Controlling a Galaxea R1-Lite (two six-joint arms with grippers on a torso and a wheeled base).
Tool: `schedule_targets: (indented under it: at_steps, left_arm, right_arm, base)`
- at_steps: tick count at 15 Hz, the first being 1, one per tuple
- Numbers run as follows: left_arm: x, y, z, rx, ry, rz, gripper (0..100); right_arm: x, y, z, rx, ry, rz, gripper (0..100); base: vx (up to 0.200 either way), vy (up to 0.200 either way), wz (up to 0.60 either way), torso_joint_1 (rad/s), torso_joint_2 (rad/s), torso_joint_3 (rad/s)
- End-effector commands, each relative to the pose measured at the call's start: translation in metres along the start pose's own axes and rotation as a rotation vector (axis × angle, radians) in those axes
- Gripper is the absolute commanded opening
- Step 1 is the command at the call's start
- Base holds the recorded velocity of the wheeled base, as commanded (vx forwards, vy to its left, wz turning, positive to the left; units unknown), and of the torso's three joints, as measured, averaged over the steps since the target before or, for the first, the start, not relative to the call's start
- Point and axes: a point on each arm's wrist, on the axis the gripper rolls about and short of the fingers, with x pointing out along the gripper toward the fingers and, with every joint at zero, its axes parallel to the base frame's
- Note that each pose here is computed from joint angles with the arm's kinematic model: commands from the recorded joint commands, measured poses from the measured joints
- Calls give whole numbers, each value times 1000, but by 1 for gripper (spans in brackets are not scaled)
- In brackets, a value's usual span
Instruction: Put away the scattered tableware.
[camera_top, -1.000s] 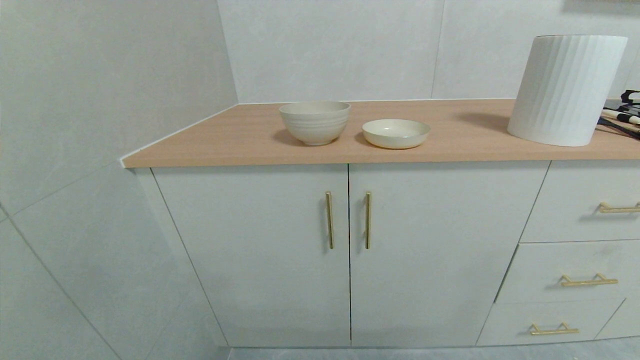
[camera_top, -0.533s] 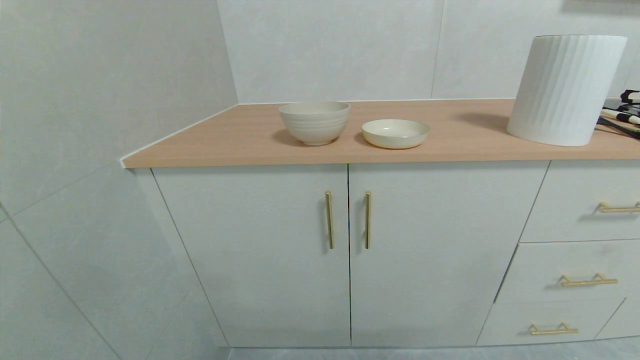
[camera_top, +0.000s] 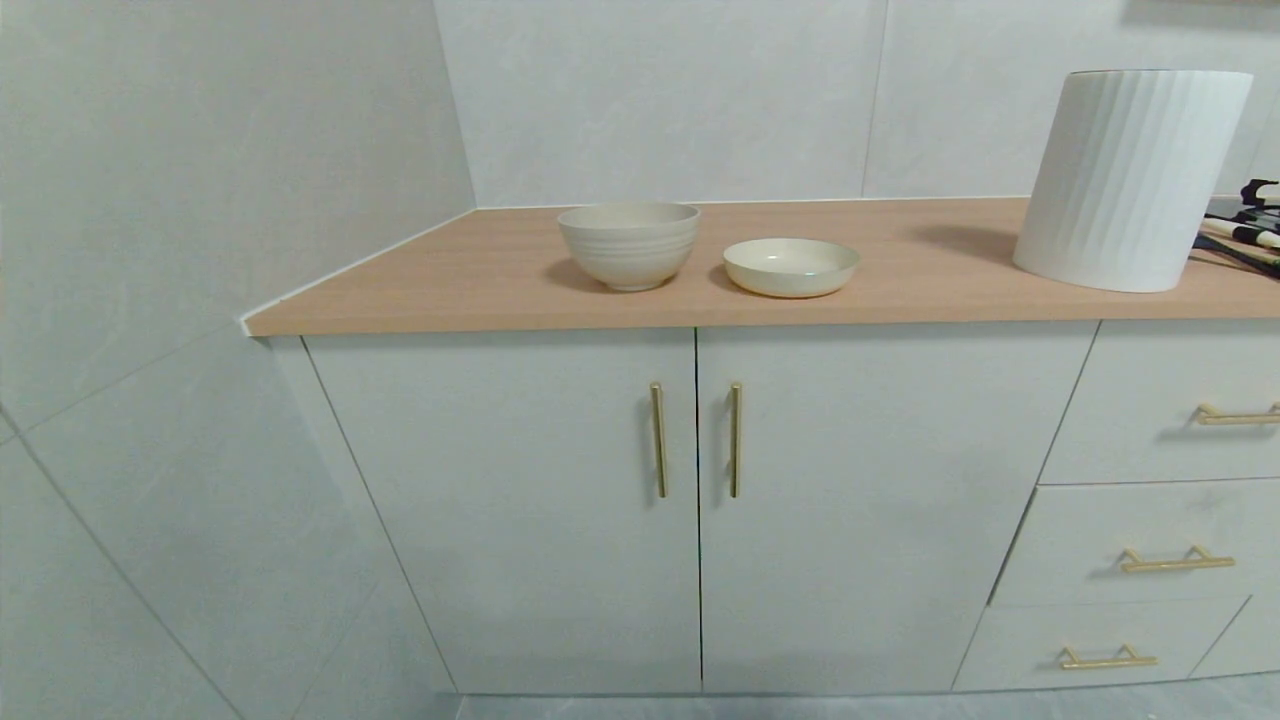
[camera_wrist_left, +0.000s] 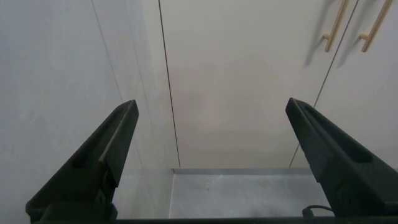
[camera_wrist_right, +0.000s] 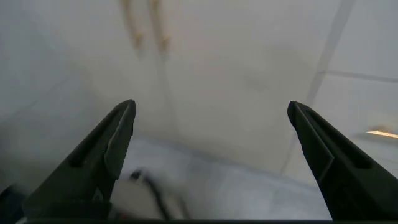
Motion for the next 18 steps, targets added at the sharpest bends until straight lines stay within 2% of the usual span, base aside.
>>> schedule_targets:
  at_steps: [1,4,8,13,15,18]
  left_arm:
    - [0,0,0,0,0,0,100]
    - [0,0,0,0,0,0,100]
    - [0,0,0,0,0,0,100]
    - [0,0,0,0,0,0,100]
    - [0,0,0,0,0,0,100]
    - [0,0,0,0,0,0,100]
  right_arm:
    - [69,-1,40,25,295,230,100]
    - [143,18,60,13,385,372,100]
    - [229,35,53,7,365,411,100]
    - [277,42,58,24,359,408,100]
    - [300,51,50,26,388,426,100]
    - [326,68,44,114,418,445,100]
  base:
    - [0,0,0,0,0,0]
    - [0,0,0,0,0,0]
    - [0,0,0,0,0,0]
    - [0,0,0,0,0,0]
    - [0,0,0,0,0,0]
    - [0,0,0,0,0,0]
